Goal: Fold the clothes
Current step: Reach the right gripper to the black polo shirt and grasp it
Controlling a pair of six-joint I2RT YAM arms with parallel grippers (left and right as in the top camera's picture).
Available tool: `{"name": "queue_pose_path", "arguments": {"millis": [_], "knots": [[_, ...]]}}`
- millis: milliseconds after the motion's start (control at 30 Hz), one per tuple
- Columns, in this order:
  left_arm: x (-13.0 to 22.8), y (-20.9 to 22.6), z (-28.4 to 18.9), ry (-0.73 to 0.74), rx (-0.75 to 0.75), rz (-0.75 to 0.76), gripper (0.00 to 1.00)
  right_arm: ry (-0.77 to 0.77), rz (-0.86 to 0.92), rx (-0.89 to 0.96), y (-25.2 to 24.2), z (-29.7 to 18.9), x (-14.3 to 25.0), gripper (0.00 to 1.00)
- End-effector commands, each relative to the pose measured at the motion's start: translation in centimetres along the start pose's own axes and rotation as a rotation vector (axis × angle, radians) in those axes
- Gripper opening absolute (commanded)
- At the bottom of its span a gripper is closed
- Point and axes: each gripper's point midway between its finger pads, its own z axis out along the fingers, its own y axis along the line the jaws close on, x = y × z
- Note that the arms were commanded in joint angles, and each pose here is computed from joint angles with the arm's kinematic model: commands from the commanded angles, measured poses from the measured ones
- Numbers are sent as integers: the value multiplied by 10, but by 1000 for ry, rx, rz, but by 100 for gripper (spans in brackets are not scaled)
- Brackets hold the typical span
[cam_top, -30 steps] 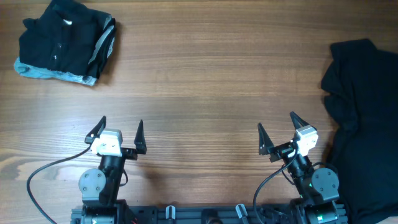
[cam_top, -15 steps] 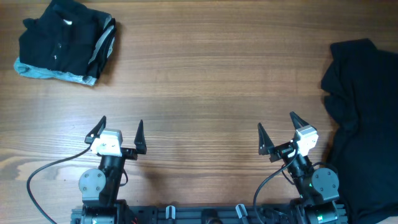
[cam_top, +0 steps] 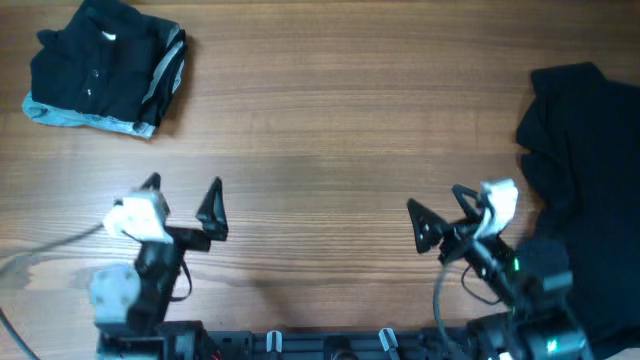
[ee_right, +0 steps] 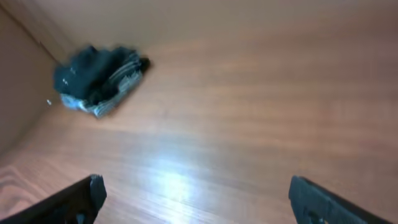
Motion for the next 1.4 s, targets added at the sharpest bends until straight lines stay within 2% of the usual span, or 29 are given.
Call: {"name": "queue_pose_path", "arguments": {"millis": [0, 100, 167, 200, 267, 333, 500, 633, 833, 867, 900, 933, 967, 1033, 1100, 1200, 1233, 1300, 1367], "knots": [[-24, -3, 23, 184, -36, -71, 100, 209, 72, 85, -7, 24, -12, 100], [-29, -10, 54, 462, -35, -138, 100, 488, 167, 126, -7, 67, -28, 100], [-32, -19, 63, 534, 2, -167, 100, 553, 100, 108, -11, 87, -31, 100], [-33, -22, 67, 553, 19, -177, 100, 573, 135, 157, -24, 95, -32, 100], [-31, -33, 69, 575, 84, -202, 100, 557, 294, 379, -77, 99, -34, 100], [-25, -30, 70, 599, 68, -202, 100, 509, 452, 577, -144, 87, -35, 97], [-15, -27, 68, 644, 53, -213, 100, 415, 688, 868, -288, 42, -20, 85], [-15, -27, 68, 643, 53, -213, 100, 480, 758, 935, -329, 43, 20, 75], [-15, -27, 68, 643, 53, -213, 100, 528, 746, 1013, -361, 54, 54, 73], [-15, -27, 68, 643, 53, -213, 100, 540, 750, 1004, -361, 58, 59, 60], [-15, -27, 68, 643, 53, -213, 100, 541, 755, 975, -358, 62, 59, 26], [-15, -27, 68, 640, 54, -212, 100, 545, 747, 908, -352, 71, 57, 9], [-16, -27, 69, 638, 55, -211, 100, 551, 739, 814, -342, 82, 54, 4], [-17, -28, 68, 633, 57, -211, 100, 560, 706, 641, -315, 103, 44, 4], [-30, -32, 64, 582, 73, -196, 100, 577, 564, 322, -235, 145, 18, 4], [-53, -37, 58, 485, 93, -163, 100, 636, 395, 152, -141, 177, 11, 4], [-68, -39, 54, 425, 100, -146, 100, 684, 298, 63, -86, 190, 20, 4], [-83, -42, 47, 362, 105, -128, 100, 768, 187, -57, -9, 201, 47, 4], [-94, -32, 37, 306, 44, -112, 100, 869, 6, -234, 91, 196, 94, 4]]}}
